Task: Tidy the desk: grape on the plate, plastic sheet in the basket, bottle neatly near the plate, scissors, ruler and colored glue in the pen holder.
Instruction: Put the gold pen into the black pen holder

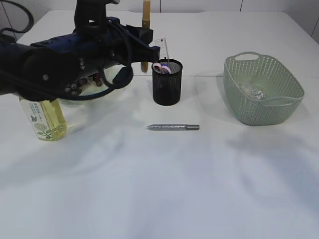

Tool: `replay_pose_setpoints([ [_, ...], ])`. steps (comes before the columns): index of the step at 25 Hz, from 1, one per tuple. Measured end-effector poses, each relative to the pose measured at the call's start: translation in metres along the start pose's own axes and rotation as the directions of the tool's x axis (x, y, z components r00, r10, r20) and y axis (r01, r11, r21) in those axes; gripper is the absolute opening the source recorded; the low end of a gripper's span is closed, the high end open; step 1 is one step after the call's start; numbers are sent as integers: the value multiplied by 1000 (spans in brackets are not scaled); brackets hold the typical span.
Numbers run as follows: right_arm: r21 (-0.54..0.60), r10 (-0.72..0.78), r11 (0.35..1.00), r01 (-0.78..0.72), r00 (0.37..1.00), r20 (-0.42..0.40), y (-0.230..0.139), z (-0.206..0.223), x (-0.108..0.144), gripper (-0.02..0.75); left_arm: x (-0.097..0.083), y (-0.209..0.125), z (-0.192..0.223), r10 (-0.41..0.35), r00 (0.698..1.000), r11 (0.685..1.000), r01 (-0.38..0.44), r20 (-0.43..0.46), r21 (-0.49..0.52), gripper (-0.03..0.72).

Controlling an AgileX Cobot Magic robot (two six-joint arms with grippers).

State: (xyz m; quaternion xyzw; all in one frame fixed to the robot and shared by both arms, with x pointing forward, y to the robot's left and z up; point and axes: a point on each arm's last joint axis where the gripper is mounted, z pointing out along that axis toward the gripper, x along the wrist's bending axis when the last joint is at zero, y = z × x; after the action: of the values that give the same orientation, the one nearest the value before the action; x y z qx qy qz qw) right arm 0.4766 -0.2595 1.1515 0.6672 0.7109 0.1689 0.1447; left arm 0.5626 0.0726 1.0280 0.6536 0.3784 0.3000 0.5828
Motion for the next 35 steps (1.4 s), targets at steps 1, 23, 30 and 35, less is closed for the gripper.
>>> replay_pose_setpoints([
  [1,0,0,1000,0,1000,0,0,0,0,384,3,3,8,3,1000,1000,-3,-6,-12,96],
  [23,-1,-12,1000,12,1000,11,0,0,-1,384,29,9,129,2,999,992,-9,-51,-123,106],
  [30,-12,-13,1000,13,1000,12,1,0,-1,384,34,-5,144,1,998,996,-6,-56,-84,109],
  [35,-26,-15,1000,15,1000,10,2,0,-1,384,34,-11,146,2,998,998,-5,-56,-58,110],
])
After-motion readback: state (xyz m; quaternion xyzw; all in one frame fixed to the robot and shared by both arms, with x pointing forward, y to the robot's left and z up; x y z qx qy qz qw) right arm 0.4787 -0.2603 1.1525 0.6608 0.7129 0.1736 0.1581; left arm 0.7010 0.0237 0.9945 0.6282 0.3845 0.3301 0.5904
